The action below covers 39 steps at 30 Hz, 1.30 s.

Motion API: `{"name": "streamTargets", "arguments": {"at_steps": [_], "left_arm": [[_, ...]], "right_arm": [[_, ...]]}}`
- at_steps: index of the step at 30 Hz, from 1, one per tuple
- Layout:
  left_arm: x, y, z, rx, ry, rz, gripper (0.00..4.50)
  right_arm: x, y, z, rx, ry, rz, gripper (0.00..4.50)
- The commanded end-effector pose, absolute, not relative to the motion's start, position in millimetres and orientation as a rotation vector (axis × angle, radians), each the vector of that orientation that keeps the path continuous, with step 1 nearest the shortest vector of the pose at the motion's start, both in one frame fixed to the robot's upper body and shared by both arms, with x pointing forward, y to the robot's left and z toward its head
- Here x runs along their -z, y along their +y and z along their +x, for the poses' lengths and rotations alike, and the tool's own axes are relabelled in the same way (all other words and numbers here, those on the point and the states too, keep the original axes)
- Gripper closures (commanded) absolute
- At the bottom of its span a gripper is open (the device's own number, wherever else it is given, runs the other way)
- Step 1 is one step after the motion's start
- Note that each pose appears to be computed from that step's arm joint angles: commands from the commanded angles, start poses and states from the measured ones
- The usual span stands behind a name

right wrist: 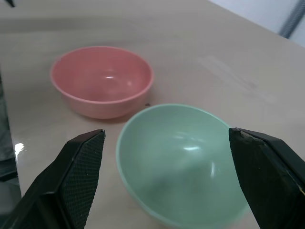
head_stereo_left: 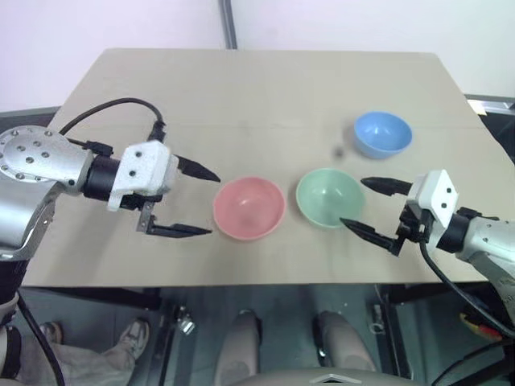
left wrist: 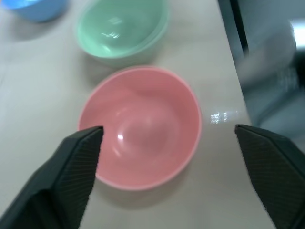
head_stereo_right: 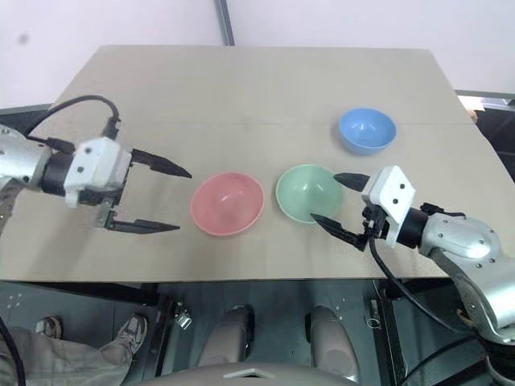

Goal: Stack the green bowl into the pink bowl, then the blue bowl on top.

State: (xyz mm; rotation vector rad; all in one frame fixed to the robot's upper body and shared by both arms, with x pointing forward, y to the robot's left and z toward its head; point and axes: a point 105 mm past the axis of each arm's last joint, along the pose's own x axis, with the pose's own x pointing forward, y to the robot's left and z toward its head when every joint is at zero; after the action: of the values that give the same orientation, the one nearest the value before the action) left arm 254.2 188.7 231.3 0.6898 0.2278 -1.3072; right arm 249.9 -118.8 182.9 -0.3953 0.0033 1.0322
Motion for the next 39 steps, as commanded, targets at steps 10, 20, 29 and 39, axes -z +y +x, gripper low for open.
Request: {"name": "streamTargets", "arguments": {"at_steps": [10,20,29,39], "left_arm": [[-223.5,173.0,247.7,1.181,-0.001,0.412,0.03],[-222.4,166.5,229.4,1.356,0.002,0.342,0.00],[-210.9,174.8,242.8,1.298,-0.002,0.311,0.00],[-178.0,232.9,253.1,1.138,0.105,0.314,0.00]], "right_arm": [[-138.7,-115.5,257.8,-1.158,0.195,-0.617,0.00],[-120.7,-111.7,280.6,-1.136,0.201,-0.713,2.96],[-157.0,-92.5,282.9,-1.140,-0.017,-0.827,4.47],[-174.3,-15.2,252.2,-1.467,-0.297,-0.937,4.47]]}}
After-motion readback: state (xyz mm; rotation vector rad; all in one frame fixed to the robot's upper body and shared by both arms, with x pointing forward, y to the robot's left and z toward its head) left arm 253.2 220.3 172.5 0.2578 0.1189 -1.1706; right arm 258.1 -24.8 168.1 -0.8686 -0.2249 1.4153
